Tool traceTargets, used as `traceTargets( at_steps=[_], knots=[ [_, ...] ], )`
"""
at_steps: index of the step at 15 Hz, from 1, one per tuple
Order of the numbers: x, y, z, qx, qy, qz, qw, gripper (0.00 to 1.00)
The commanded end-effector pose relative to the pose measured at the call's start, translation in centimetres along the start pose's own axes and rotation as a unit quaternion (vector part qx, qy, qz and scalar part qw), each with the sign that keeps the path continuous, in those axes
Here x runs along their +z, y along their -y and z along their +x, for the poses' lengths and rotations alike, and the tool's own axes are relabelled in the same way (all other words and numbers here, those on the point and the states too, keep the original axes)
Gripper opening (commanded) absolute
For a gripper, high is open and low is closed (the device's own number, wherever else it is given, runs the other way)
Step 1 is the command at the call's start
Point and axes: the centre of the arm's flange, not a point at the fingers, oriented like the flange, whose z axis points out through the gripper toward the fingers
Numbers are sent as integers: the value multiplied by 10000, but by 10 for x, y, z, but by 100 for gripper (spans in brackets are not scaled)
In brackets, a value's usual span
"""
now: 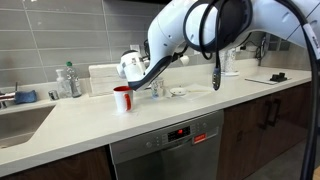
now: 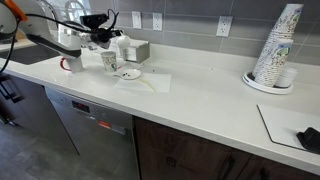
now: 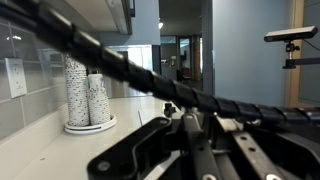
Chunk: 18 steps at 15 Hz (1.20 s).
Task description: Pour the content of the cup onto the plate
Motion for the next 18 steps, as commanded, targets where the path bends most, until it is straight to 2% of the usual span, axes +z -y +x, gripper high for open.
traceTargets(
  at_steps=[1, 4, 8, 10, 14, 18],
  knots=[
    [-4, -1, 21, -134, 335, -12, 9993, 4],
    [4, 2, 9, -78, 73, 28, 9999, 4],
    [32, 9, -7, 41, -593, 136, 9981, 4],
    [50, 14, -13, 210, -1037, 186, 9942, 5],
    [82, 20, -29, 706, -1954, 149, 9781, 5],
    [111, 26, -39, 1190, -2867, -82, 9506, 5]
  ],
)
